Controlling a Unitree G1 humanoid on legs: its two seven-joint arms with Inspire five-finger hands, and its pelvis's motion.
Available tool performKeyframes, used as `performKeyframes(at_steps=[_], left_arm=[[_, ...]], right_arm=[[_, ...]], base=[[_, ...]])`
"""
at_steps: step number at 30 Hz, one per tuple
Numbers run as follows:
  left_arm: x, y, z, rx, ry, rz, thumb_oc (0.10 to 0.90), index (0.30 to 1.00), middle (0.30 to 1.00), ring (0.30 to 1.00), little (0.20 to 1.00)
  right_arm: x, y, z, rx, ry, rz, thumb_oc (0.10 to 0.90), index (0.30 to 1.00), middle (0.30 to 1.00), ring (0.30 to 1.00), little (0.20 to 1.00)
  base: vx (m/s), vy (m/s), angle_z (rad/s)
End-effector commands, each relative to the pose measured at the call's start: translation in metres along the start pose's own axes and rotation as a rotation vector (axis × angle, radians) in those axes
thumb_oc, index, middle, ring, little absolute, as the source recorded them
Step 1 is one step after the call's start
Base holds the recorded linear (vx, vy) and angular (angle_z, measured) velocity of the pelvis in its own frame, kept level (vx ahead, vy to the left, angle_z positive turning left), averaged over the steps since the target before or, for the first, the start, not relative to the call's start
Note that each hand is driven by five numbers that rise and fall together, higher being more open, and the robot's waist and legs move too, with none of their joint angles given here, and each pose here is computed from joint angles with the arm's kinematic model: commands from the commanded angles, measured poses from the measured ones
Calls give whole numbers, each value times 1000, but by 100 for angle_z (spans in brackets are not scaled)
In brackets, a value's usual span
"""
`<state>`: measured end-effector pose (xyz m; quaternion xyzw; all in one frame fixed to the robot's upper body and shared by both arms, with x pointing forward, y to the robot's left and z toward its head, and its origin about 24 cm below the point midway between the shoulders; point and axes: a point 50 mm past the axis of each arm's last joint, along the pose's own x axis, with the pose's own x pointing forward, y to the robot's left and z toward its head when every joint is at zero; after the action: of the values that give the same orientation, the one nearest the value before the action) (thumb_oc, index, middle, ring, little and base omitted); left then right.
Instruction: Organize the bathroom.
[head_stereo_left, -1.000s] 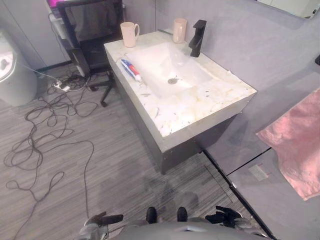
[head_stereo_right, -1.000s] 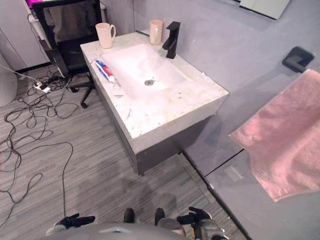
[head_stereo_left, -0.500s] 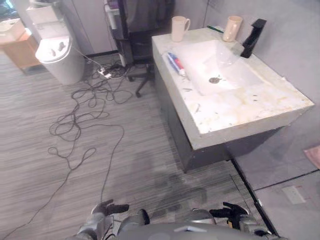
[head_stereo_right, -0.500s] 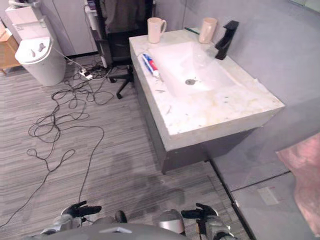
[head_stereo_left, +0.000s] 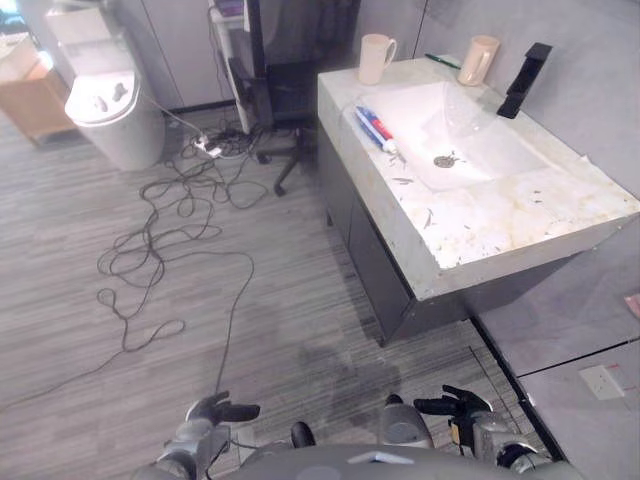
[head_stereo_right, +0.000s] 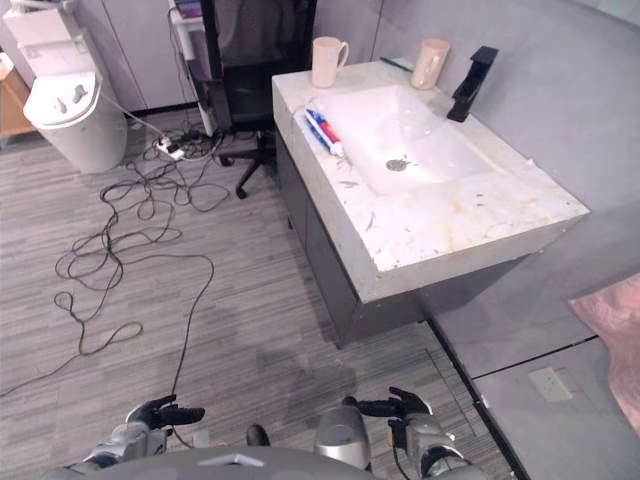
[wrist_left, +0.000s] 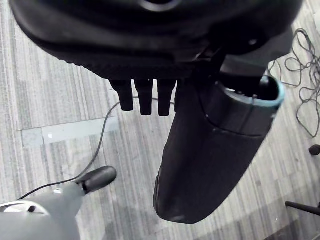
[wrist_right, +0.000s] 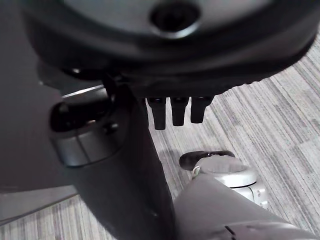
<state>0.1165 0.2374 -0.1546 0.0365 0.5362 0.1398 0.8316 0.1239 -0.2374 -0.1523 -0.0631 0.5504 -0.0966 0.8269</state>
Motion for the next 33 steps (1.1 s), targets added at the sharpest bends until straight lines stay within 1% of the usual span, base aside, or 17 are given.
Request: performKeyframes(at_steps=[1, 6, 9, 11, 18, 24, 28, 29, 31, 33], left_arm=[[2, 0, 26, 13, -71, 27, 800, 900, 900, 900, 900], [2, -2, 28, 16, -89, 13, 800, 900, 900, 900, 900], [2, -3, 31, 23, -107, 0, 800, 900, 900, 900, 900], [2, -7, 41, 23, -133, -15, 800, 900, 900, 900, 900], [2, -6, 39, 0, -140, -16, 800, 900, 900, 900, 900], [1, -4, 32, 12, -135, -3, 800, 900, 900, 900, 900], [2, -2, 29, 57, -118, 2, 800, 900, 900, 900, 900], [2, -3, 28, 55, -114, 1, 800, 900, 900, 900, 900], [2, -1, 29, 110, -103, 8, 800, 900, 900, 900, 900], [2, -3, 25, 106, -85, 1, 800, 900, 900, 900, 900]], right_arm=[[1, -3, 1, -66, 8, -8, 800, 900, 900, 900, 900], [0, -6, -9, -27, 29, -22, 800, 900, 900, 900, 900], [-1, -8, -10, -32, 39, -30, 800, 900, 900, 900, 900], [-1, -13, -10, -32, 40, -37, 800, 900, 900, 900, 900], [-1, -15, -13, -57, 55, -43, 800, 900, 900, 900, 900], [-1, -21, -13, -85, 55, -66, 800, 900, 900, 900, 900], [0, -22, 1, -51, 23, -99, 800, 900, 900, 900, 900], [0, -22, 2, -50, 22, -99, 800, 900, 900, 900, 900], [0, -24, -1, -14, 29, -105, 800, 900, 900, 900, 900], [-1, -24, -3, -25, 39, -104, 800, 900, 900, 900, 900]], base=[[68, -2, 8], [97, -1, 14], [60, 12, 9], [48, 53, 21], [137, 188, 10], [251, 355, 11], [219, 438, 4], [307, 564, 3], [277, 462, -4], [243, 448, -3]])
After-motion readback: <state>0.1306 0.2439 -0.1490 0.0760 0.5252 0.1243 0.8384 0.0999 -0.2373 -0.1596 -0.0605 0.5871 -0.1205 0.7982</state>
